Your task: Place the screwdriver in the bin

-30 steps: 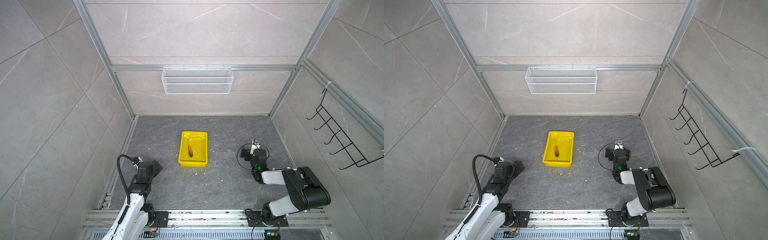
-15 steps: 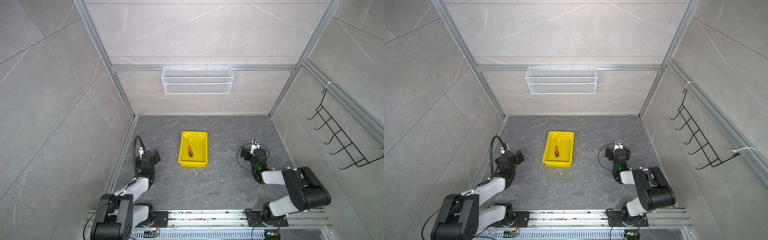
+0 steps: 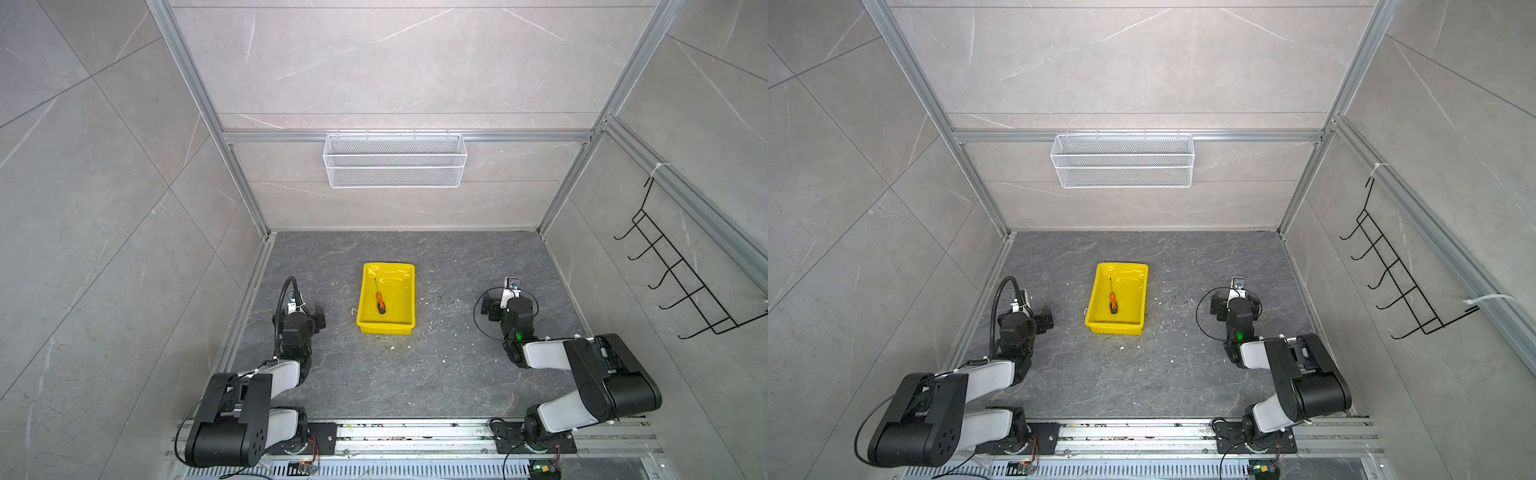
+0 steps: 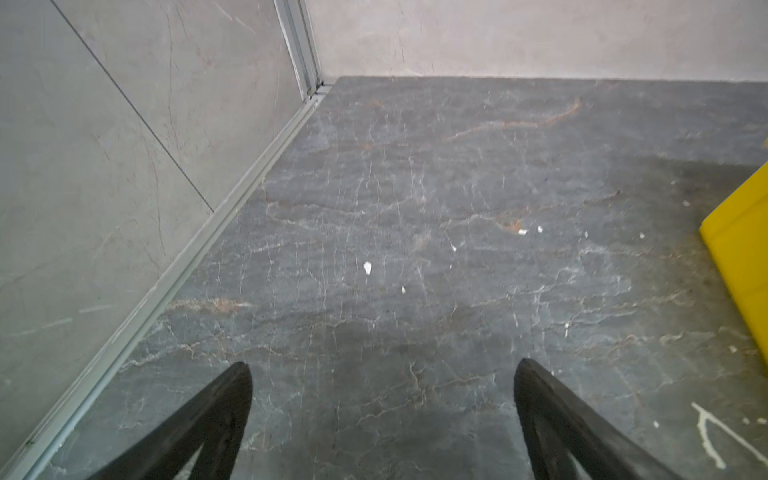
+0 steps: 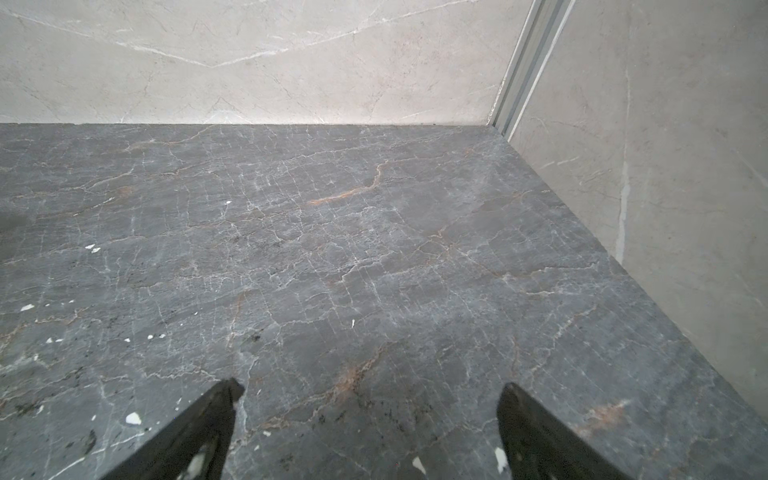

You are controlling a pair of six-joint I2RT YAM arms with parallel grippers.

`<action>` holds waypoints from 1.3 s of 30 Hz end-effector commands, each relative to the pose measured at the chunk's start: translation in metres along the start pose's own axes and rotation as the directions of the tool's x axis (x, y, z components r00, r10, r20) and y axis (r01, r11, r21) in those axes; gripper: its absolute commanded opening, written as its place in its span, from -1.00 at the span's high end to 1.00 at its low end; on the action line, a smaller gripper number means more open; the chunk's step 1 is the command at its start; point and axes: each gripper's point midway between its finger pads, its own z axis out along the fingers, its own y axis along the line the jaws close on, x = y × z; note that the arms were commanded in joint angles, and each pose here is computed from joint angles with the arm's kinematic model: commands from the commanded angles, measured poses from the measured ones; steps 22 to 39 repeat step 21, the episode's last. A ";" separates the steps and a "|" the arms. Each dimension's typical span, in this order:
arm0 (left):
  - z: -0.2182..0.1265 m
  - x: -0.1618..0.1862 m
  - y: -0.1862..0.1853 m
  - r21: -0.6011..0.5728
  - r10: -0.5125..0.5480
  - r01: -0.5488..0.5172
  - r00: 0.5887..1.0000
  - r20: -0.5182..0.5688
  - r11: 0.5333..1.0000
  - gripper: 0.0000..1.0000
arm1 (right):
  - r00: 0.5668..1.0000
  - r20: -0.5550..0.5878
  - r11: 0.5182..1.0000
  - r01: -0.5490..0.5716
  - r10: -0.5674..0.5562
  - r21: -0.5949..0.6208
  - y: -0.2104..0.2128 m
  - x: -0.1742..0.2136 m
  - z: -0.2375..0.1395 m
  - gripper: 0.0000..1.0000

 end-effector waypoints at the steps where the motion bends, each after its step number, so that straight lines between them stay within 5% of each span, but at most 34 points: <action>1: 0.010 -0.024 -0.011 0.050 0.017 -0.022 0.993 0.117 0.999 -1.00 | 1.000 0.022 1.000 0.003 -0.003 -0.009 0.002 -0.004 -0.001 -0.98; 3: 0.016 -0.024 -0.013 0.045 0.030 -0.038 0.985 0.168 0.998 -1.00 | 1.000 0.023 1.000 0.003 -0.002 -0.009 0.002 -0.004 -0.001 -0.99; 13: 0.033 -0.017 -0.014 0.106 -0.004 0.002 1.000 0.023 0.994 -1.00 | 1.000 0.019 1.000 0.004 -0.004 -0.014 0.003 -0.004 0.000 -0.99; 39: 0.035 -0.016 -0.013 0.111 -0.012 0.010 1.000 0.015 0.994 -1.00 | 1.000 0.019 1.000 0.004 -0.003 -0.018 0.004 -0.004 0.000 -0.98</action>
